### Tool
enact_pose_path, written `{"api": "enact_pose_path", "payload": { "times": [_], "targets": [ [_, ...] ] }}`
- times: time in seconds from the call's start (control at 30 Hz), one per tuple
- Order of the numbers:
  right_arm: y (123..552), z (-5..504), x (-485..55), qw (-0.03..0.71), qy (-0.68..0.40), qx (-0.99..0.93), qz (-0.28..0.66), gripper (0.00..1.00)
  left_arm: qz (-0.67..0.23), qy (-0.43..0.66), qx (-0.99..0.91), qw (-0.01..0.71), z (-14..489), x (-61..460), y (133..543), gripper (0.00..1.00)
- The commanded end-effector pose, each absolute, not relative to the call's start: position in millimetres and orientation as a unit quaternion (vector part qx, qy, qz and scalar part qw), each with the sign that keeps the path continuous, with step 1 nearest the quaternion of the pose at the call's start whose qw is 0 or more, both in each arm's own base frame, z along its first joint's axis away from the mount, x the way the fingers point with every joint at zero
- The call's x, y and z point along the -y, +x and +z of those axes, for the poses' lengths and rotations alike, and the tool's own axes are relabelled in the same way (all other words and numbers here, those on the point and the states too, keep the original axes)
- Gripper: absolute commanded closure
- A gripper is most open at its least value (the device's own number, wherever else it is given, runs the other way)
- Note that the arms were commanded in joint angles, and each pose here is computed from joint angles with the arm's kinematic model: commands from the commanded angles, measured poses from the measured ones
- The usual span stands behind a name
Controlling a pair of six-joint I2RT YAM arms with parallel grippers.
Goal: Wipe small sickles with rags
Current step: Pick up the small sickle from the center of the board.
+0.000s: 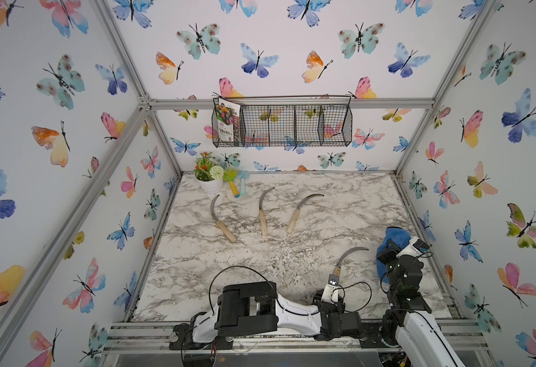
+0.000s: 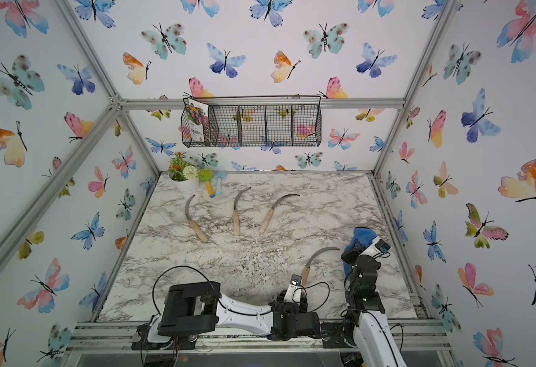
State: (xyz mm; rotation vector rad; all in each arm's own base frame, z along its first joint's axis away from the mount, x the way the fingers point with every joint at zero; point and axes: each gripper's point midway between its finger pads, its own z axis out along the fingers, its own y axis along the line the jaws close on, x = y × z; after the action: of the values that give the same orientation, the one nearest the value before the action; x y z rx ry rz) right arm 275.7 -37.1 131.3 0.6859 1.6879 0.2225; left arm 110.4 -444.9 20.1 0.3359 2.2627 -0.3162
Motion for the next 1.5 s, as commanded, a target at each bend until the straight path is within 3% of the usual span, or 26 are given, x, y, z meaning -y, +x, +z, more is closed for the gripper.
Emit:
{"api": "enact_pose_path", "payload": {
  "times": [0.0, 0.2, 0.57, 0.77, 0.9, 1.17, 1.37, 1.47],
  "targets": [
    [278.8, 146.6, 36.0, 0.625, 0.287, -0.719, 0.101, 0.97, -0.098, 0.179, -0.909, 0.363, -16.6, 435.2, 97.1, 0.55],
    [278.6, 146.6, 36.1, 0.625, 0.287, -0.719, 0.102, 0.97, -0.096, 0.18, -0.911, 0.358, -20.0, 434.5, 95.8, 0.63],
    [278.2, 147.4, 35.8, 0.626, 0.287, -0.718, 0.103, 0.97, -0.084, 0.174, -0.915, 0.353, -23.8, 426.6, 95.0, 0.68],
    [277.7, 147.4, 35.9, 0.626, 0.287, -0.718, 0.103, 0.97, -0.086, 0.167, -0.916, 0.356, -21.9, 421.5, 94.4, 0.81],
    [278.4, 147.2, 34.4, 0.625, 0.284, -0.719, 0.105, 0.97, -0.092, 0.175, -0.907, 0.371, -5.2, 419.4, 99.4, 0.98],
    [301.5, 168.9, -20.6, 0.562, 0.183, -0.78, 0.206, 0.97, -0.086, 0.203, -0.886, 0.409, 51.1, 387.0, 149.8, 1.0],
    [308.0, 182.1, -59.7, 0.506, 0.115, -0.815, 0.259, 0.97, -0.163, 0.265, -0.856, 0.413, 88.6, 375.0, 190.3, 1.0],
    [308.7, 184.6, -93.4, 0.49, 0.076, -0.834, 0.24, 0.97, -0.191, 0.279, -0.845, 0.414, 100.4, 365.9, 214.4, 1.0]
  ]
}}
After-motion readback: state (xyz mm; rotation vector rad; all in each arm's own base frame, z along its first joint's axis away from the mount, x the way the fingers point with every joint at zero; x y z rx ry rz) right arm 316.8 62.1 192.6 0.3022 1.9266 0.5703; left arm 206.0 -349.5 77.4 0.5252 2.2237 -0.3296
